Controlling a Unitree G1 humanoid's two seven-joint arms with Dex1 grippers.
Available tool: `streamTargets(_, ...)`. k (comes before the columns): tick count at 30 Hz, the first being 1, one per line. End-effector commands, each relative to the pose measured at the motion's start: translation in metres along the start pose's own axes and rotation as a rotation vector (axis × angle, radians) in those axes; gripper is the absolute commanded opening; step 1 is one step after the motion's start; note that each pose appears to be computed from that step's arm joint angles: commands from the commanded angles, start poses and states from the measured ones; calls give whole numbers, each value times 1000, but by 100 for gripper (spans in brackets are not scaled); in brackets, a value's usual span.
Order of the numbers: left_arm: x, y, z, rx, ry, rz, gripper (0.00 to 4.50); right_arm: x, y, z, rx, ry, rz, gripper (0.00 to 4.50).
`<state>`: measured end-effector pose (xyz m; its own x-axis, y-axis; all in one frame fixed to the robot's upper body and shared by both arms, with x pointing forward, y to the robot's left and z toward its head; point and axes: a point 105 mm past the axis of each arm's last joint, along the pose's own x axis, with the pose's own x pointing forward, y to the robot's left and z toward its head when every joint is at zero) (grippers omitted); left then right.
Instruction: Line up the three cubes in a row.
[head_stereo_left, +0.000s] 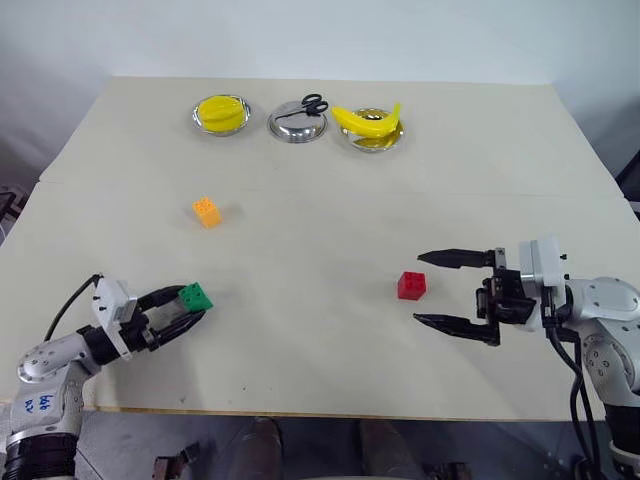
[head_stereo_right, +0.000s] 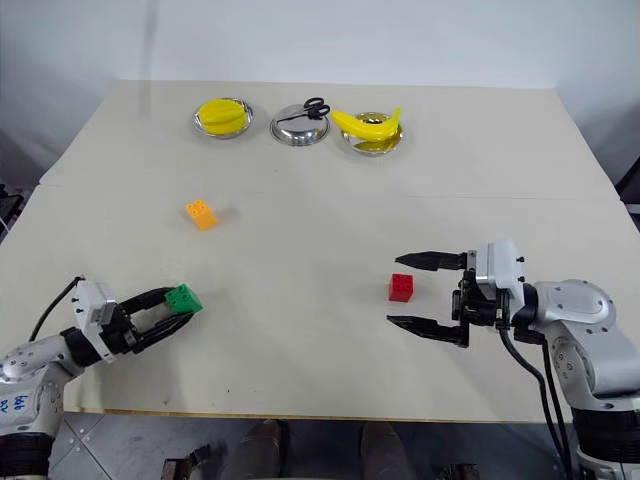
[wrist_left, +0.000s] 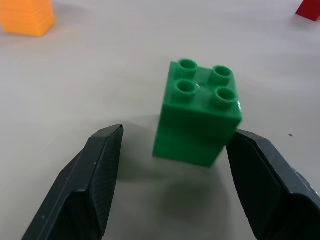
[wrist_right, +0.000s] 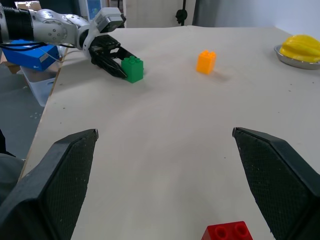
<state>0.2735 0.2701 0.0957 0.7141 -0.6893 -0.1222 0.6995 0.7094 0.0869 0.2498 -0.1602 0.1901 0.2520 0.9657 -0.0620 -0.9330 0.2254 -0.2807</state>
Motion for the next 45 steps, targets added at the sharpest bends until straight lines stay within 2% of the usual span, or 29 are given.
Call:
streamTargets(1, 2, 3, 2, 13, -3, -5, 256, 0, 6, 7, -27, -8, 13, 450)
streamTargets(4, 11, -4, 8, 27, -20, -65, 162, -8, 7, 4, -21, 18, -4, 450)
streamTargets(5, 14, -6, 10, 33, -25, -86, 148, -11, 8, 4, -23, 25, -9, 450)
streamTargets(7, 27, -18, 21, 53, -51, -178, 148, -17, 8, 3, -28, 44, -23, 450)
streamTargets(11, 70, -57, 43, 202, -27, -503, 148, -38, 8, 2, -47, 93, -81, 450)
streamTargets(15, 122, -87, 67, 258, -82, -708, 148, -61, 9, 1, -51, 137, -168, 450)
streamTargets(18, 159, -105, 73, 281, -93, -776, 148, -70, 14, 6, -109, 122, -224, 450)
streamTargets(22, 203, -130, 72, 277, -59, -827, 148, -83, 31, -1, -95, 157, -274, 450)
streamTargets(29, 227, -140, 58, 294, 7, -813, 148, -84, 40, 1, -82, 107, -333, 450)
streamTargets(34, 230, -131, 54, 287, 30, -762, 148, -75, 56, -24, -46, 30, -284, 450)
streamTargets(35, 228, -131, 55, 276, 28, -776, 148, -73, 57, -25, -50, -37, -291, 450)
streamTargets(37, 225, -126, 54, 264, 42, -771, 148, -69, 61, -33, -36, -71, -285, 450)
streamTargets(41, 219, -113, 54, 287, 49, -740, 148, -64, 64, -57, -22, -60, -271, 450)
streamTargets(45, 211, -106, 57, 275, 62, -743, 148, -58, 67, -64, -19, -68, -221, 450)
